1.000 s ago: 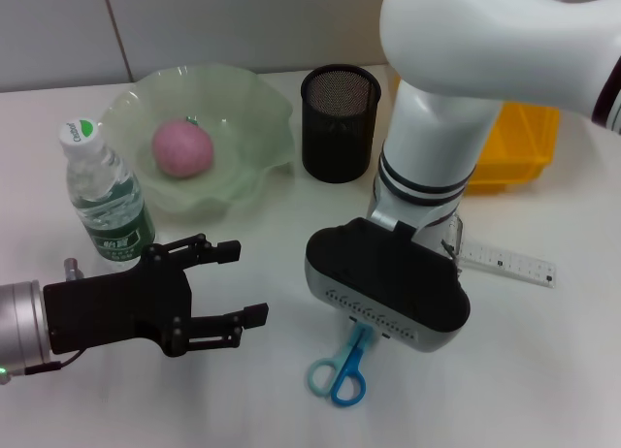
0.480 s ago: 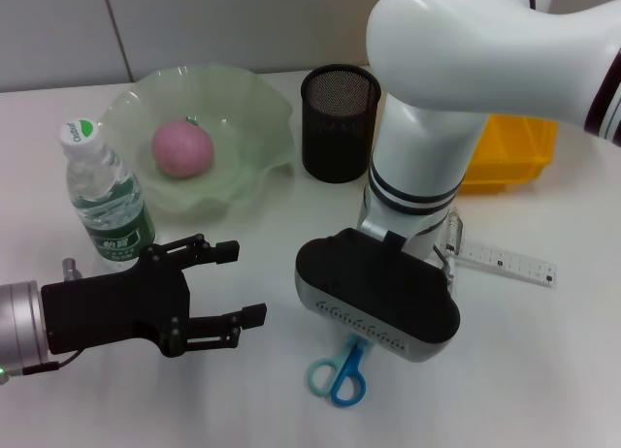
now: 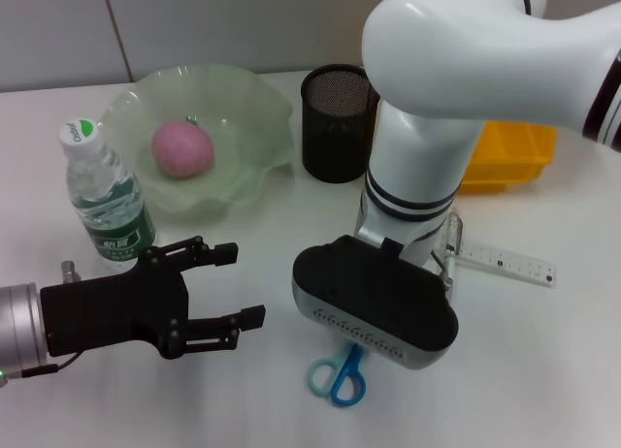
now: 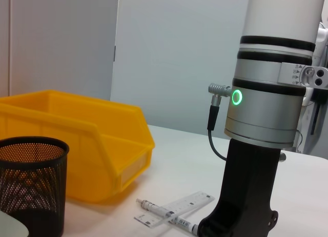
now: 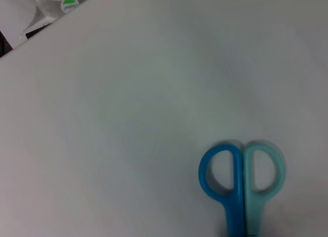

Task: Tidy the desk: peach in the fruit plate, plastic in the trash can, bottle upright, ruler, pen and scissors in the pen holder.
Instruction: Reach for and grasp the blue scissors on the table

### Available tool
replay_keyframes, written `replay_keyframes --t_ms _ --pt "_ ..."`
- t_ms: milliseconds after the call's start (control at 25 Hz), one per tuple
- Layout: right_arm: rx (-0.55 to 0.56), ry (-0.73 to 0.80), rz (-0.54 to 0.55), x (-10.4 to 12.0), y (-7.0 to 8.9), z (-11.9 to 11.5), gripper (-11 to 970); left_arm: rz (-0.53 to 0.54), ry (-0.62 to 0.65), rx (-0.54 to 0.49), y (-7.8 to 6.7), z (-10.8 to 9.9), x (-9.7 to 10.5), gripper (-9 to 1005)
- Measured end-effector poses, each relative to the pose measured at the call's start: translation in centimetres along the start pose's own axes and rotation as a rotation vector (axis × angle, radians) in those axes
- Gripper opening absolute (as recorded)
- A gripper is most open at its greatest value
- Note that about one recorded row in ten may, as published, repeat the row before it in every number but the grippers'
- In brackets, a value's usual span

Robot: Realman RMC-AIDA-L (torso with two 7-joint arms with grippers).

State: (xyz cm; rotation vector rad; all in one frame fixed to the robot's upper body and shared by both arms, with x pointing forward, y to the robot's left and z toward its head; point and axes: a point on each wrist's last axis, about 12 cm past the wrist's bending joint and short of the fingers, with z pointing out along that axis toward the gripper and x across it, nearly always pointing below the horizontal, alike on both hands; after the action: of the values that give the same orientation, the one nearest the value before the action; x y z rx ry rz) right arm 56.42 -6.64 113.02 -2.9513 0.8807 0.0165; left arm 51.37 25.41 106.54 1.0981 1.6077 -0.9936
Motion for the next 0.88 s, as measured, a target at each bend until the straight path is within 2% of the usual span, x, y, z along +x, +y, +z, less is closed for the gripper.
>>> replay_keyframes --t_ms 880 --pt "0.011 0.008 -0.003 -0.19 -0.09 0.08 364 -0.006 0.003 -0.007 -0.18 -0.24 0.33 841"
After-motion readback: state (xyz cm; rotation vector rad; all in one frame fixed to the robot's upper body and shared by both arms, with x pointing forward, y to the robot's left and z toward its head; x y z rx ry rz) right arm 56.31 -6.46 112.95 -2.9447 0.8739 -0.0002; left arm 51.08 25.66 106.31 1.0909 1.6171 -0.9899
